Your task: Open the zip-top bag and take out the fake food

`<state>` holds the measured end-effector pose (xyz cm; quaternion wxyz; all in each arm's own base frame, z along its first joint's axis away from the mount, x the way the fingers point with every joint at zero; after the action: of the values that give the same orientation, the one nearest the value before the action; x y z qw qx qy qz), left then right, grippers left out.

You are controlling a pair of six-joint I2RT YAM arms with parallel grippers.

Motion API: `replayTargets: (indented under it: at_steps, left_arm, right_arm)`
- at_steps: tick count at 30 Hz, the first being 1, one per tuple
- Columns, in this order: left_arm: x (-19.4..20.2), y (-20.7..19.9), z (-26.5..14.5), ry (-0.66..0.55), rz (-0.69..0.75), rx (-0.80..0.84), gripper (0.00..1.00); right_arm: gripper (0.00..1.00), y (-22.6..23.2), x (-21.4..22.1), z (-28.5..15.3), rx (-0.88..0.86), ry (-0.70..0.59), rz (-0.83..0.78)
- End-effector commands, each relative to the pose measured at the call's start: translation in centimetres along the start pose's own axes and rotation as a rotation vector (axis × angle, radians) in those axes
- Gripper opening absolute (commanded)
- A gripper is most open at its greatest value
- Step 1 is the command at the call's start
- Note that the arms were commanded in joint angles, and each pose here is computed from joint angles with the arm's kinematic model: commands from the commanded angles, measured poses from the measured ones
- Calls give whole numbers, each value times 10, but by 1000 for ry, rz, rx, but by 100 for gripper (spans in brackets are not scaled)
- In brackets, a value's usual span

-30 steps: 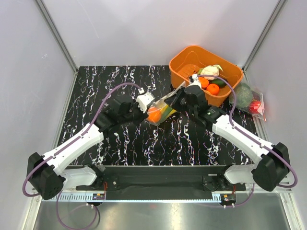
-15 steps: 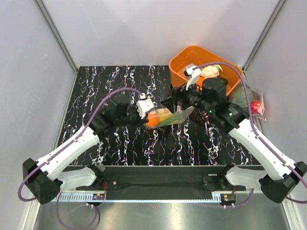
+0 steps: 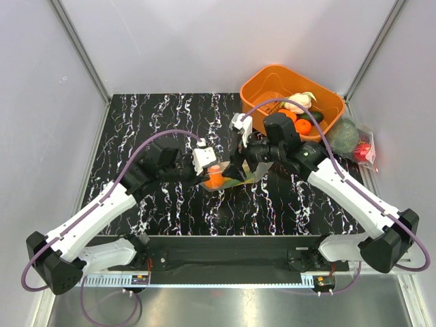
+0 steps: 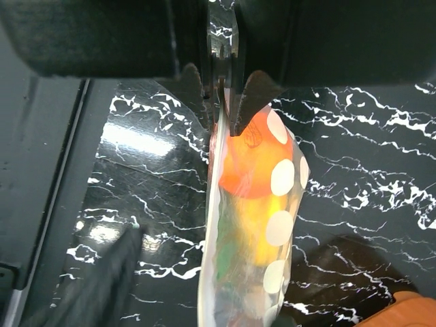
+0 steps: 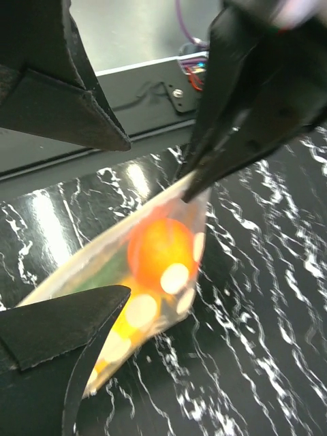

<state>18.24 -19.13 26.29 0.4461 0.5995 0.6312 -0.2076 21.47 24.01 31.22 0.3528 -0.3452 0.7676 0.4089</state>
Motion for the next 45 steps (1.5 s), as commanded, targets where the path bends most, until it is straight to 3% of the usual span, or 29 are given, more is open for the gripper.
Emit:
replayTargets:
  at_steps: [1,13,16,22,23,24,25,28,30,32,35,45]
  left_arm:
    - [-28,7,-12,-110,54,-6,0]
    - [-31,5,-12,-152,49,19,0]
    - [-32,3,-12,-162,46,33,0]
    - [-35,1,-12,-188,46,55,0]
    - [-35,1,-12,-186,42,53,0]
    - [-35,2,-11,-181,40,47,1]
    - [-34,3,-11,-176,38,39,15]
    - [-31,5,-10,-163,31,12,24]
    - [-30,7,-9,-158,26,-5,44]
    - [-27,7,-6,-149,21,-10,56]
    - [-21,12,-3,-112,11,-51,63]
    - [-17,12,5,-114,-8,-12,63]
  right_arm:
    - [86,9,6,1,-60,1,-52]
    - [80,5,27,33,-73,32,-54]
    - [62,2,28,36,-58,21,-51]
    - [36,1,26,38,-54,-1,-54]
    - [23,2,24,37,-56,-2,-59]
    - [17,2,25,38,-65,6,-57]
    - [11,2,24,38,-66,11,-57]
    - [0,3,26,37,-72,23,-54]
    - [0,4,27,34,-67,12,-59]
    - [0,6,25,29,-62,-11,-73]
    - [0,8,21,20,-45,-42,-89]
    - [0,14,19,-4,1,-118,-104]
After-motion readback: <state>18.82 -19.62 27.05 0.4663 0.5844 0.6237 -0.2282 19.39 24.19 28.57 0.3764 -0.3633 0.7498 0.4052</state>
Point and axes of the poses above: each gripper's point midway between its finger pads, its own z axis out along the fingers, its own y axis along the line the jaws close on, x = y × z, the point moved 7 cm from there along -z, back along the fingers, and after that the axes turned 13 degrees about z, right-handed, at the moved point
